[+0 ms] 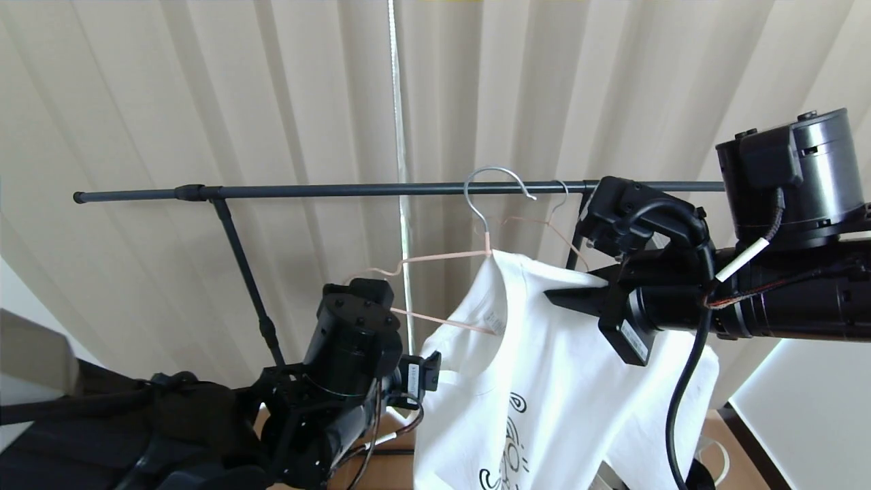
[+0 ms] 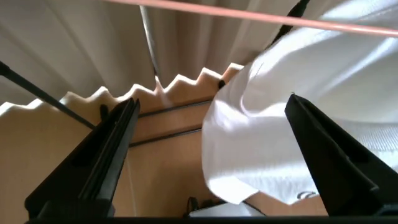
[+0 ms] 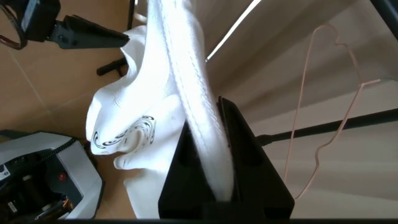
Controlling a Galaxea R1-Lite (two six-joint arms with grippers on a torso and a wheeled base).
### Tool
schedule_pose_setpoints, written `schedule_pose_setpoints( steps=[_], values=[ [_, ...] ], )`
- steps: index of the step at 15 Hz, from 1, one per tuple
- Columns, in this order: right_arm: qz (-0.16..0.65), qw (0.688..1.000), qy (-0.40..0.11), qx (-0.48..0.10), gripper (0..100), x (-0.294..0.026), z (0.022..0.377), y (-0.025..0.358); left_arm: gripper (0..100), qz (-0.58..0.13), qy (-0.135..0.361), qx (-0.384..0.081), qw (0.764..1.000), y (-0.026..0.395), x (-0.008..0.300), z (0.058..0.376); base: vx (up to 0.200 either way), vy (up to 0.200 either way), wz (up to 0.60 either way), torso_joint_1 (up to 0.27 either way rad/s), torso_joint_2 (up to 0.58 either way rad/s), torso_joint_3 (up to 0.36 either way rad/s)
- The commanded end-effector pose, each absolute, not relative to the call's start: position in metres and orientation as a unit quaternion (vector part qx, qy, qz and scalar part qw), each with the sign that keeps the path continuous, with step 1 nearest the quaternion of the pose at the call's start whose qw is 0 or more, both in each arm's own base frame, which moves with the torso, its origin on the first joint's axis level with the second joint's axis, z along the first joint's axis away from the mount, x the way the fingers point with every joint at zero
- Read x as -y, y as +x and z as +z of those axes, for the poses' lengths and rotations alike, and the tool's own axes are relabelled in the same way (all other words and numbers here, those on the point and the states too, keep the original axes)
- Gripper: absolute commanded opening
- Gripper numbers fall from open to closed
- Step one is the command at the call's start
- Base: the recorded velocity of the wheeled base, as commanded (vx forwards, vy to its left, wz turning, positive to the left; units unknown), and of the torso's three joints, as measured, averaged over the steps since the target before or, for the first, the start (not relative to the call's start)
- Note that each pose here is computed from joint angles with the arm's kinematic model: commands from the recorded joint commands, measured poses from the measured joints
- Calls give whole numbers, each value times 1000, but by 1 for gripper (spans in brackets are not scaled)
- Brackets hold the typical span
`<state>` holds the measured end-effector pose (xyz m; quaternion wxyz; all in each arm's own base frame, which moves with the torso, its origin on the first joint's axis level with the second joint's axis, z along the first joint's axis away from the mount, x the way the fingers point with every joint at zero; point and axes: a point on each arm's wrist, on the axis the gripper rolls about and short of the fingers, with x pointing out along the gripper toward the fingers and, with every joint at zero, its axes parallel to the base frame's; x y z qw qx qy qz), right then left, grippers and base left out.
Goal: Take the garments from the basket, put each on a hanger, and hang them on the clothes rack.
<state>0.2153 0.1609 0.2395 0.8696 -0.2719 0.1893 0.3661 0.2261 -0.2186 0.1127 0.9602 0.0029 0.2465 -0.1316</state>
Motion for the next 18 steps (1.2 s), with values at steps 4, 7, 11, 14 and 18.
schedule_pose_setpoints(
  steps=[4,7,11,14,18],
  values=[
    [376,871,-269,-168,0,-159,249,201,100,-87,15,-234,968,247,241,88,0,0,0,0,0,0],
    [375,874,-267,-158,0,-156,254,197,100,-66,34,-238,968,247,242,77,0,0,0,0,0,0],
    [372,876,-265,-154,0,-150,256,191,0,-60,34,-240,968,246,236,78,0,0,0,0,0,0],
    [362,877,-264,-173,0,-143,246,196,0,-64,12,-214,975,239,228,103,0,0,0,0,0,0],
    [370,877,-248,-180,0,-129,215,196,0,-45,-4,-186,981,235,200,131,0,0,0,0,0,0]
  ],
)
